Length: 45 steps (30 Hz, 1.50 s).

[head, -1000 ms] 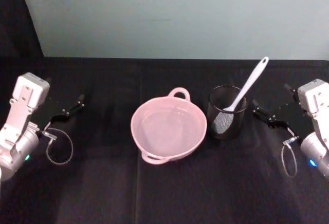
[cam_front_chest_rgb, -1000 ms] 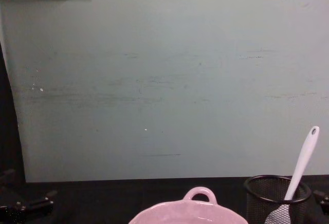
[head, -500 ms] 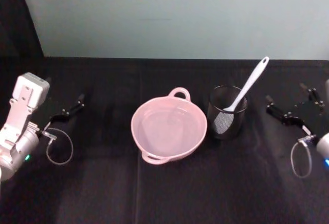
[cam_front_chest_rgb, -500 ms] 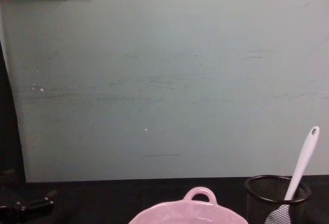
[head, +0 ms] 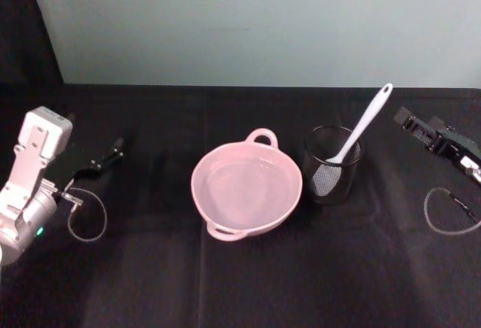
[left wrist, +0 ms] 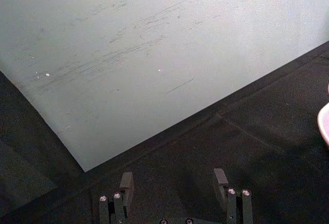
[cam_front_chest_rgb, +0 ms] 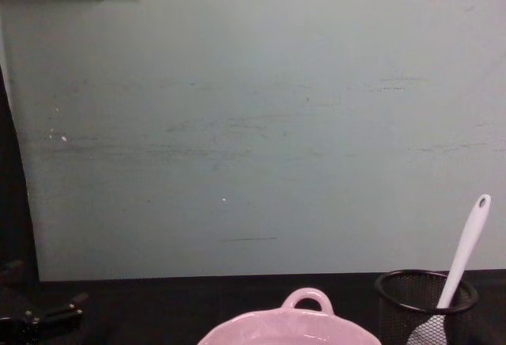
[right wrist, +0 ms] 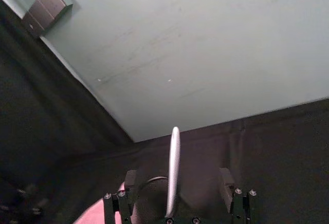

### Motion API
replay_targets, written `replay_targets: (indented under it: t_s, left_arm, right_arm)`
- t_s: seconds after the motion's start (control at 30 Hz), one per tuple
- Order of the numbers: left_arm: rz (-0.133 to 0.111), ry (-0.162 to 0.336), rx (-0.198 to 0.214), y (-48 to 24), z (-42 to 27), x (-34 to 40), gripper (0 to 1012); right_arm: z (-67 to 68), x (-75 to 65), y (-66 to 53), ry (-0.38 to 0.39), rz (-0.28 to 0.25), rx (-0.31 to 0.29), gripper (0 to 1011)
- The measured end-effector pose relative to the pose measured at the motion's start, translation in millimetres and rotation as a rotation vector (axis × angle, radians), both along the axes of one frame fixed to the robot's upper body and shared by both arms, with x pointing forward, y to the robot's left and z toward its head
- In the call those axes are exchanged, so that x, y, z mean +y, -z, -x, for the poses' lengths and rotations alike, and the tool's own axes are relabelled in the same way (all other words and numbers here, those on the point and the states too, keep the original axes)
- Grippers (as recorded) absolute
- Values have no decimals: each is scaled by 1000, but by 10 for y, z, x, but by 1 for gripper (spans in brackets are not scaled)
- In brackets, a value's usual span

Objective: Use the one hand to pick up the spoon and stir the clear water in the bowl.

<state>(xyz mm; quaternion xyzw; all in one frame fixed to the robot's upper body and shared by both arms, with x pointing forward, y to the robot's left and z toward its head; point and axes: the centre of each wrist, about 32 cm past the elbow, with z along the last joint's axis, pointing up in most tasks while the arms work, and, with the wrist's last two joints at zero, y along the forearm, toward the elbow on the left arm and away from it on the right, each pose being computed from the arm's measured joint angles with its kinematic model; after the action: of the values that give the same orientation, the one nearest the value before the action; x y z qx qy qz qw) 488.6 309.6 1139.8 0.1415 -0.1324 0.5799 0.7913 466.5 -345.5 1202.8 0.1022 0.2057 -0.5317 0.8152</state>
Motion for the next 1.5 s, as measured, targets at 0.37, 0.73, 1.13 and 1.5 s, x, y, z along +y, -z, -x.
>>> replay_targets:
  t_s: [0.37,0.73,1.13,1.5]
  left_arm:
    - [0,0,0,0,0,0,1011]
    - [0,0,0,0,0,0,1011]
    - [0,0,0,0,0,0,1011]
    - [0,0,0,0,0,0,1011]
  right_arm:
    - [-217,-13,-105,-61,-113,131,1003]
    - [-575,-11,-112,-134,-81,170,1003]
    - [-785,58,-14,-157,-46,119,1003]
    - [-833,83,18,-165,-59,107,1002]
